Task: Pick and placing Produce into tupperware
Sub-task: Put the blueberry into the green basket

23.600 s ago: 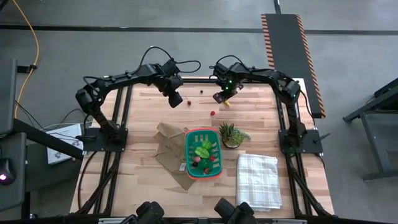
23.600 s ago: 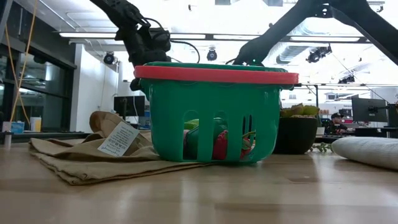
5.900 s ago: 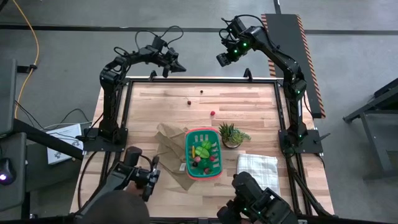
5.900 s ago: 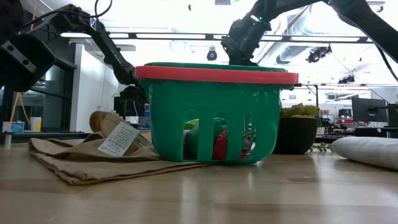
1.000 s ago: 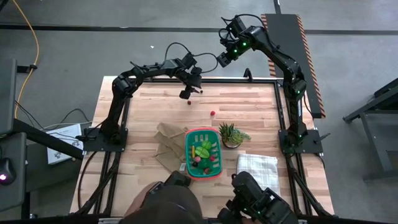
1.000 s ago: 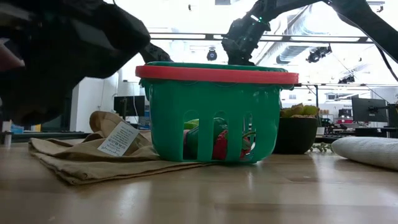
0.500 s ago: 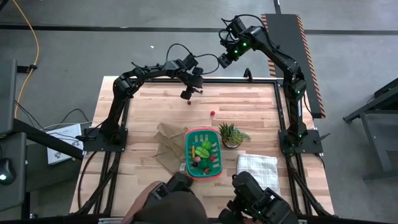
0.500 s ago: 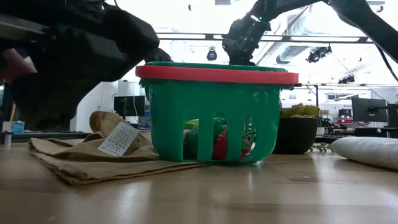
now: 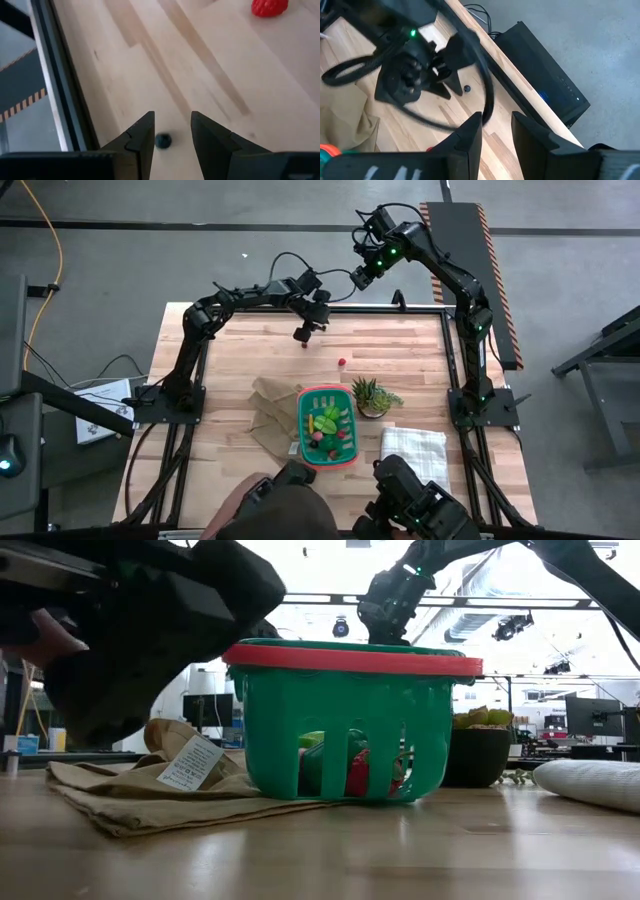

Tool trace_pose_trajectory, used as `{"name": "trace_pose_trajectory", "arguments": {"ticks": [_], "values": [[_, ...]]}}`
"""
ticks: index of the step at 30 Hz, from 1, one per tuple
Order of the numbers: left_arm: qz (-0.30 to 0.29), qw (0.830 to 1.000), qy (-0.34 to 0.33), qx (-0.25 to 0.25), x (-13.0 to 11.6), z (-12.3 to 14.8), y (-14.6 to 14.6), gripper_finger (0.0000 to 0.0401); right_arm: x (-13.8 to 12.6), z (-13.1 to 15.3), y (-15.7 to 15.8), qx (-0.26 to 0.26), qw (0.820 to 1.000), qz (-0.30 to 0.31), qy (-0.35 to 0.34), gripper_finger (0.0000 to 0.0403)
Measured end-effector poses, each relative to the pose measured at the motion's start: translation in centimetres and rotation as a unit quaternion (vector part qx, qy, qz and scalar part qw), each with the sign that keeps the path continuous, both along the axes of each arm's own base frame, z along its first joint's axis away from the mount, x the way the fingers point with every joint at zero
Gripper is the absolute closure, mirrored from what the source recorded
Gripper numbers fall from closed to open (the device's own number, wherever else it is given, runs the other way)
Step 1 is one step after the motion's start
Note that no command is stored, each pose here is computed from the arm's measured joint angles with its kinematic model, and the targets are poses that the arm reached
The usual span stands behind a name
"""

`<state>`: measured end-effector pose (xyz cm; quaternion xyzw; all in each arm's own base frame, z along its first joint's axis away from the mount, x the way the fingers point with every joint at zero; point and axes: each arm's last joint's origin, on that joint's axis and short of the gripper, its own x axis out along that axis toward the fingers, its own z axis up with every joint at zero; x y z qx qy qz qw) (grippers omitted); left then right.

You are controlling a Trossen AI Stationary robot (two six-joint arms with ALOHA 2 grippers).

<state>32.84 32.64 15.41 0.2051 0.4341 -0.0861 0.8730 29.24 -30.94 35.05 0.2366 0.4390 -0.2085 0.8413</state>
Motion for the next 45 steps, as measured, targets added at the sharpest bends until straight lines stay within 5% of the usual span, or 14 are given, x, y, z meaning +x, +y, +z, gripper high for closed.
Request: {"name": "trace_pose_trajectory", "arguments": {"ticks": [45], "values": [[0.033,0.998,0.040,0.025,0.8,-2.1,0.2,0.0284,-0.2,0.0,-0.1,-0.004,1.000,0.006,0.003,0.0307]]}}
